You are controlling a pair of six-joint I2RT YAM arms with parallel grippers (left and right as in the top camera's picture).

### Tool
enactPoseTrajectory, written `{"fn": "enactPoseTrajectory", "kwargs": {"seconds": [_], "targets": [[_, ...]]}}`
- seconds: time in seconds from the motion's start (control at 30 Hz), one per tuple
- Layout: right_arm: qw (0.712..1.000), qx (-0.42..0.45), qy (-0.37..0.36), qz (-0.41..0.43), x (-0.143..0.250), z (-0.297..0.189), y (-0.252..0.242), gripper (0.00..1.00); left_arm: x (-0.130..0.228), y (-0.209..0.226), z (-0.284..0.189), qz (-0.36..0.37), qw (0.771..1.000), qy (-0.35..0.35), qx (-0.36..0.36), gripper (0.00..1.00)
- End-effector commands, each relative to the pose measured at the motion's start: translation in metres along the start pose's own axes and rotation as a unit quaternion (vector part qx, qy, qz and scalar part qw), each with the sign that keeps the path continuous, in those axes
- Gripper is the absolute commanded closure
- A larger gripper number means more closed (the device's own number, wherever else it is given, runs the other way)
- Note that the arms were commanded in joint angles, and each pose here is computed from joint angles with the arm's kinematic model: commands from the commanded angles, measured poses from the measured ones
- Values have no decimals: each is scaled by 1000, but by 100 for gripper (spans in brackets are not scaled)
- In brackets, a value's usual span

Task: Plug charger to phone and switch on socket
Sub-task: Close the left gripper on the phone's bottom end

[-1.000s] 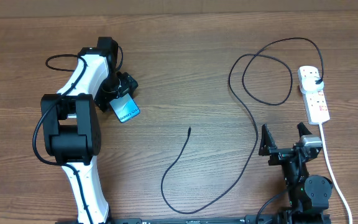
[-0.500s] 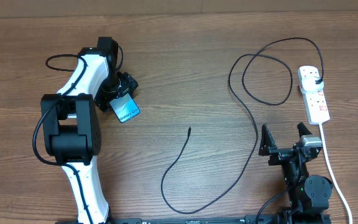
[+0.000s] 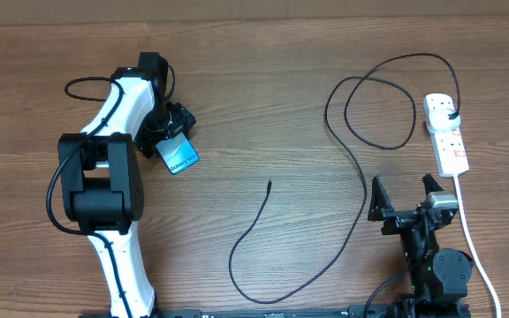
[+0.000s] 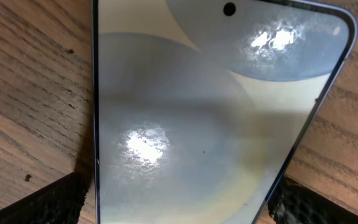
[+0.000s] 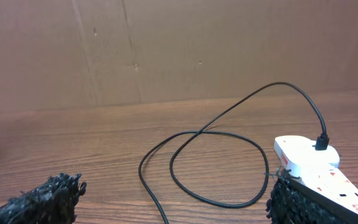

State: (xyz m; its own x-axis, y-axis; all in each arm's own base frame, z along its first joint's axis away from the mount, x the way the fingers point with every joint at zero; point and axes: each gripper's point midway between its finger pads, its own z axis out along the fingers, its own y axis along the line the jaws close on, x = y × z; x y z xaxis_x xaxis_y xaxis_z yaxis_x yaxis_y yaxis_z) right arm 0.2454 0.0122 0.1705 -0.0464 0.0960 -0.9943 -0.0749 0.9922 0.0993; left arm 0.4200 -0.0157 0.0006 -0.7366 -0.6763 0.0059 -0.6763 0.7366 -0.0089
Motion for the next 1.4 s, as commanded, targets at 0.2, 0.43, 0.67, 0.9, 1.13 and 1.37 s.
{"fn": "enactPoseTrajectory", "kwargs": {"seconds": [0.2,0.43,0.67,0.9,1.13,1.37], "targets": [[1000,2,-4,1,0,0,-1,0,2,3,17,6,1000,6,-20,8],[1000,2,-4,1,0,0,-1,0,2,3,17,6,1000,6,-20,14],[1000,2,-4,1,0,0,-1,0,2,3,17,6,1000,6,-20,21],[1000,2,-4,1,0,0,-1,0,2,3,17,6,1000,6,-20,28],[1000,2,-4,1,0,0,-1,0,2,3,17,6,1000,5,-20,28],[1000,2,-4,1,0,0,-1,0,2,3,17,6,1000,5,-20,38]]}}
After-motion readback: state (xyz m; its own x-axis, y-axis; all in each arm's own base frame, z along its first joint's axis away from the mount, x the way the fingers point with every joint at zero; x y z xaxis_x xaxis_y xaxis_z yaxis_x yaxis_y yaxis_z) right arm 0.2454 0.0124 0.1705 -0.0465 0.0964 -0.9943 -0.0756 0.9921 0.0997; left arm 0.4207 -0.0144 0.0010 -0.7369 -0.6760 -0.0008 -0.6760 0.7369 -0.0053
